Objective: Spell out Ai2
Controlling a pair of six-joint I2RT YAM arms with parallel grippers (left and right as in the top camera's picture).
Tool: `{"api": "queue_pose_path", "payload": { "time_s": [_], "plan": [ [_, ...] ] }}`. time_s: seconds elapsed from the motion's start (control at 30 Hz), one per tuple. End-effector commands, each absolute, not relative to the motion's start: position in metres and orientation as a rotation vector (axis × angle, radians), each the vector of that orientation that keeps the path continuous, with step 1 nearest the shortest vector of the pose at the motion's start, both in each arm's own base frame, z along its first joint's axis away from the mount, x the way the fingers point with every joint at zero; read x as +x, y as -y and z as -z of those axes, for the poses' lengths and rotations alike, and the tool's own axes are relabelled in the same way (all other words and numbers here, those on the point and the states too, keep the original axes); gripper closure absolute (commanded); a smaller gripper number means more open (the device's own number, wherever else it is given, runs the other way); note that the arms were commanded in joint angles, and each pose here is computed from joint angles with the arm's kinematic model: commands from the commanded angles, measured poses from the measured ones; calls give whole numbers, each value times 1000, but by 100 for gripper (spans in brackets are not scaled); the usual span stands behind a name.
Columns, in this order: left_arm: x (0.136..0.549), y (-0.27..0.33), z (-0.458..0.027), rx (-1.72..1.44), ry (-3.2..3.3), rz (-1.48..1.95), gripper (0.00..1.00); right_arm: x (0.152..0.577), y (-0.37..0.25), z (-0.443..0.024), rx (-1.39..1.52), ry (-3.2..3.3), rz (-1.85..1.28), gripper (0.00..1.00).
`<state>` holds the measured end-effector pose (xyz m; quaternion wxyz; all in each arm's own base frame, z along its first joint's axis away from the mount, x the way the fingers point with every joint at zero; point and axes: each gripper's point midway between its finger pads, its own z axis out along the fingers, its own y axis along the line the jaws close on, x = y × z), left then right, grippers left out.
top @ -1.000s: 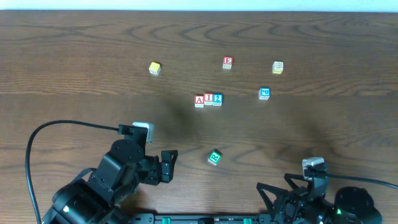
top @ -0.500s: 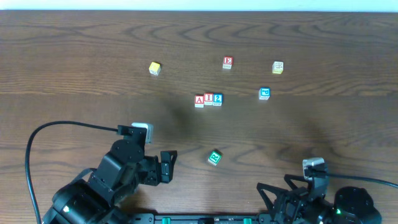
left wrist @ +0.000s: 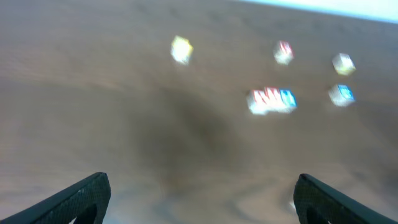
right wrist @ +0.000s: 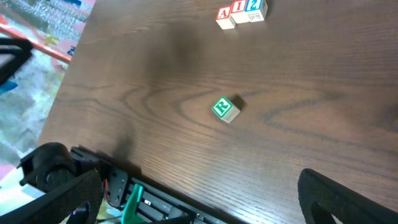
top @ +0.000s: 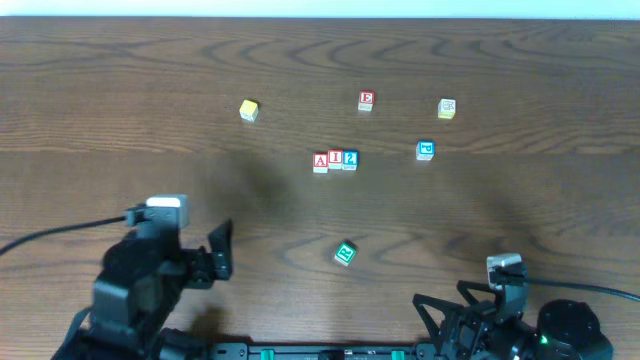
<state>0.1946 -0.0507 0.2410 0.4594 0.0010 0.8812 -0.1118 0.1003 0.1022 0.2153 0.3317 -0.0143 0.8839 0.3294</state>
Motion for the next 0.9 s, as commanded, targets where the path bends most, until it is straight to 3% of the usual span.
{"api": "queue_pose_path", "payload": {
  "time_s": [0.0,0.4,0.87],
  "plan": [
    [196,29,-234,102,-2115,96,5,98,-104,-216,-47,-2311,-880,1],
    [204,5,-131,-157,-2068,112,5,98,-104,-216,-47,-2311,-880,1],
    [202,1,-87,-216,-2087,115,4,98,-104,-216,-47,-2311,-880,1]
  ]
}}
